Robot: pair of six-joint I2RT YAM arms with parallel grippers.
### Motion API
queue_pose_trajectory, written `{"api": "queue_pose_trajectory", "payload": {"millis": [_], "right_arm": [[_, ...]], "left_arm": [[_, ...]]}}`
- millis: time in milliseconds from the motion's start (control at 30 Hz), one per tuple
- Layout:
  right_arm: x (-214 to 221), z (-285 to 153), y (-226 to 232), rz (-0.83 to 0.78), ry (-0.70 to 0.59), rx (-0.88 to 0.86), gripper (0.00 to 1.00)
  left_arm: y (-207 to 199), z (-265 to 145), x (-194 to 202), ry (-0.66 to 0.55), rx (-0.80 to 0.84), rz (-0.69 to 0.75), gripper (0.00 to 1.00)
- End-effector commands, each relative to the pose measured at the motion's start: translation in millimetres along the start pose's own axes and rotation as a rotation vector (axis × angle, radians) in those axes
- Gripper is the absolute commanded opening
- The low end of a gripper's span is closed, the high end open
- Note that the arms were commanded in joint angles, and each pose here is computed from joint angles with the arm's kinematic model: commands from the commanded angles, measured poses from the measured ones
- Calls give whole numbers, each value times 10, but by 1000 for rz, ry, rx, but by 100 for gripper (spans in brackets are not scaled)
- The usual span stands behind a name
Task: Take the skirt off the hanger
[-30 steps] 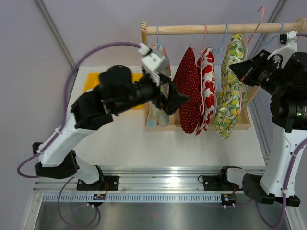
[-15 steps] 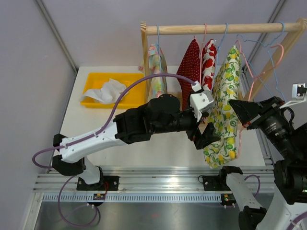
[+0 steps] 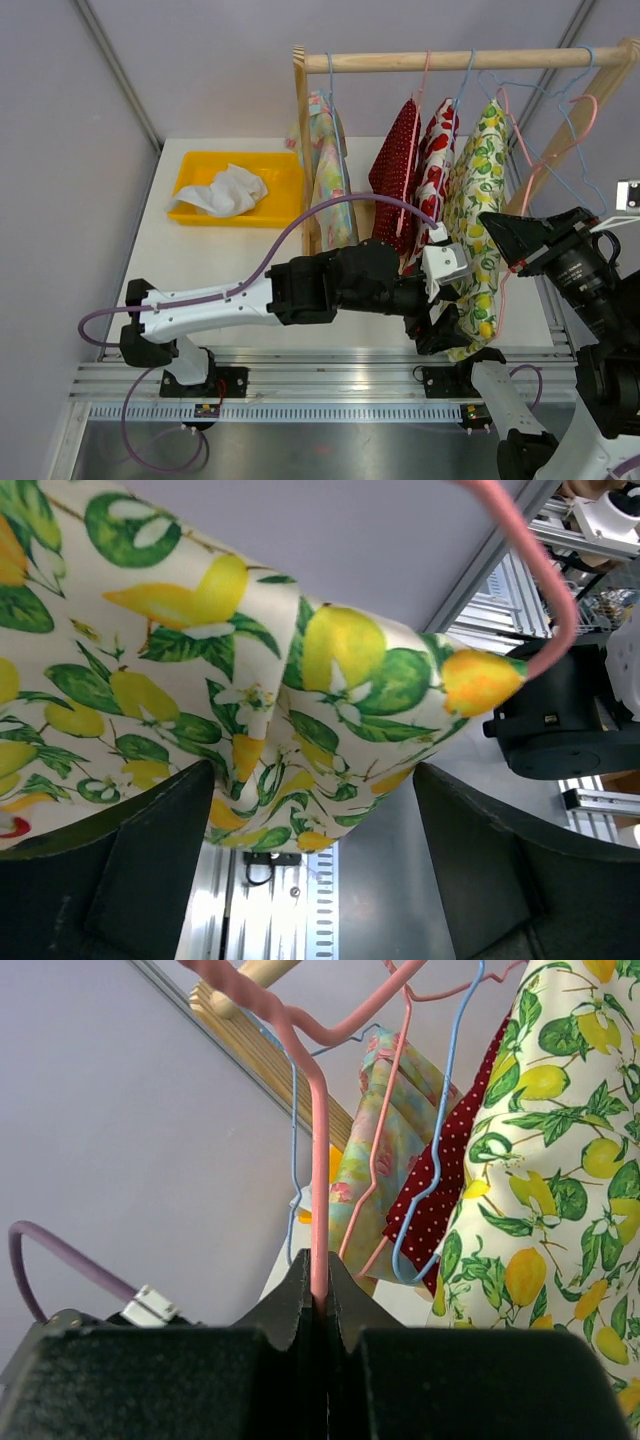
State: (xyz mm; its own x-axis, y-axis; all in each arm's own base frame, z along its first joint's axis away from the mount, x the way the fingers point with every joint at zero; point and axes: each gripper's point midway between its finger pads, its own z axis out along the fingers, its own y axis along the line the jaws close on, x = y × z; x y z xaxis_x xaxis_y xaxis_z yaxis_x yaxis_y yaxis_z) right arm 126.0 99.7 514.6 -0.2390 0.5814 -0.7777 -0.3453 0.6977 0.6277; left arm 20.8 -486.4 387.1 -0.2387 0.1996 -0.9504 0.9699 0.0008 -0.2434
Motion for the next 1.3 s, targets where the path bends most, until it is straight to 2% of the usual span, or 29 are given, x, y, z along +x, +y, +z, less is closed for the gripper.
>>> {"api": "queue_pose_trajectory", "payload": {"millis": [0,133,167,233,267,300,333,500,600,700,767,800,933,1033,1233,1267], "right_arm": [[-163,-111,306,-49,-51,-96,0],[-189,-163,406,-49,-54,-122,0],[-193,-182,447,-46,-52,-135,0],[-192,-189,479,-43,-47,-147,0],[-183,-197,515,-33,-38,-163,0],[-179,-206,532,-32,-36,-170,0],[-190,-204,550,-31,-38,-179,0],[-235,-178,548,-36,-49,-174,0],[-330,-134,541,-45,-75,-161,0],[-432,-92,551,-48,-105,-156,0],[-507,-48,543,-52,-121,-146,0],[-546,7,521,-52,-123,-138,0],[-682,125,456,-77,-148,-106,0],[-678,292,301,-63,-123,-70,0],[-559,496,101,-15,-76,-57,0],[-540,513,84,-8,-67,-56,0]], "left_arm": [[-216,49,-300,-112,83,3,79],[-112,94,-315,-126,23,5,60],[-86,105,-340,-145,10,5,52],[-56,103,-326,-160,-1,10,41],[-78,91,-401,-194,9,15,33],[-81,90,-413,-204,11,16,12],[-83,65,-448,-220,9,13,0],[-198,-4,-390,-260,69,9,0],[-341,-35,-10,-195,95,-27,0],[-426,-83,788,-53,63,-61,0],[-457,-193,1161,16,32,-87,0],[-504,-246,1618,104,4,-109,0],[-609,-494,2527,309,-75,-162,0],[-658,-588,2818,365,-116,-211,0],[-476,-672,2865,372,-239,-208,0],[-400,-666,2773,348,-287,-195,0]]}}
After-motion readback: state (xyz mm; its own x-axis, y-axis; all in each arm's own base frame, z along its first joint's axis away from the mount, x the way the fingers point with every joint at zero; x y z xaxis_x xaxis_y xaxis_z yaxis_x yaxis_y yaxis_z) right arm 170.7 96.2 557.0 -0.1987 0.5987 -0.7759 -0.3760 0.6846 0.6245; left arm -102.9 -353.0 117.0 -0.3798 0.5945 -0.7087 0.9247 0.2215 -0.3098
